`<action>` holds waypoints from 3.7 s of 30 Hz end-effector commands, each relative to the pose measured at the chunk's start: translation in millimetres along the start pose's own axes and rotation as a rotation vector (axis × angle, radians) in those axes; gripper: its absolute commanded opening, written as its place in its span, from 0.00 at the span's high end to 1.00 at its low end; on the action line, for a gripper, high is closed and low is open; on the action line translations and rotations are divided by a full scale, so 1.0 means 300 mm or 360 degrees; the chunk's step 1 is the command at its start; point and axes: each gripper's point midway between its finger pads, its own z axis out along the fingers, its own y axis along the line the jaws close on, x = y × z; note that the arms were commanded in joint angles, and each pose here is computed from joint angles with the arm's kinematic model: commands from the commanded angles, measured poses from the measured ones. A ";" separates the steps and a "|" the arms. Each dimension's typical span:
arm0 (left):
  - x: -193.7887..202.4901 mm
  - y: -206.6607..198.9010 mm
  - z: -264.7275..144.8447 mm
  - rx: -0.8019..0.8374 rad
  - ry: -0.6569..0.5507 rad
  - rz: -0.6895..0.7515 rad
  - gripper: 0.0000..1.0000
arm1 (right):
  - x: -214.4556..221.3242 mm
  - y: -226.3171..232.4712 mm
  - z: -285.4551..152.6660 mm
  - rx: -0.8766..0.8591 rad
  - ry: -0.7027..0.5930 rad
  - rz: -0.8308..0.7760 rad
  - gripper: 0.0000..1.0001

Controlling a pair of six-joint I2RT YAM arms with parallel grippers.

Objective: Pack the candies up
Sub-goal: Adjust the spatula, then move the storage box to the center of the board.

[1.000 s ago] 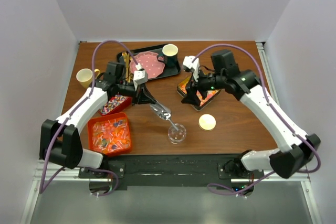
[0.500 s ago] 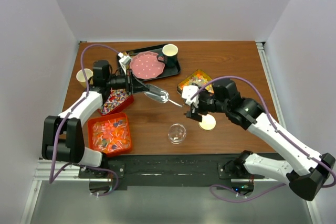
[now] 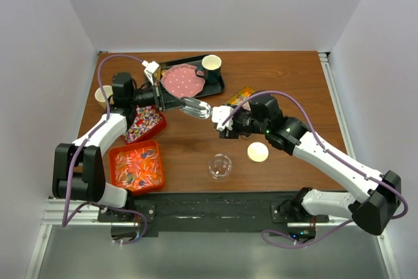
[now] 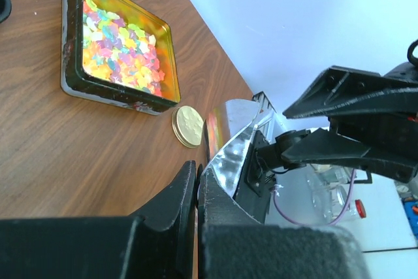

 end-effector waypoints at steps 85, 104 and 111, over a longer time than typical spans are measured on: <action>-0.147 0.170 -0.188 -0.0388 -0.0013 0.0068 0.60 | 0.108 -0.281 -0.053 0.0117 0.0316 0.0383 1.00; 0.560 0.237 -0.367 -0.1258 0.0730 -0.0372 0.61 | 0.182 -0.220 -0.130 0.0131 0.0473 0.0414 1.00; 0.534 0.196 -0.332 -0.1132 0.0714 -0.0387 0.61 | 0.199 -0.198 -0.127 0.0128 0.0476 0.0447 1.00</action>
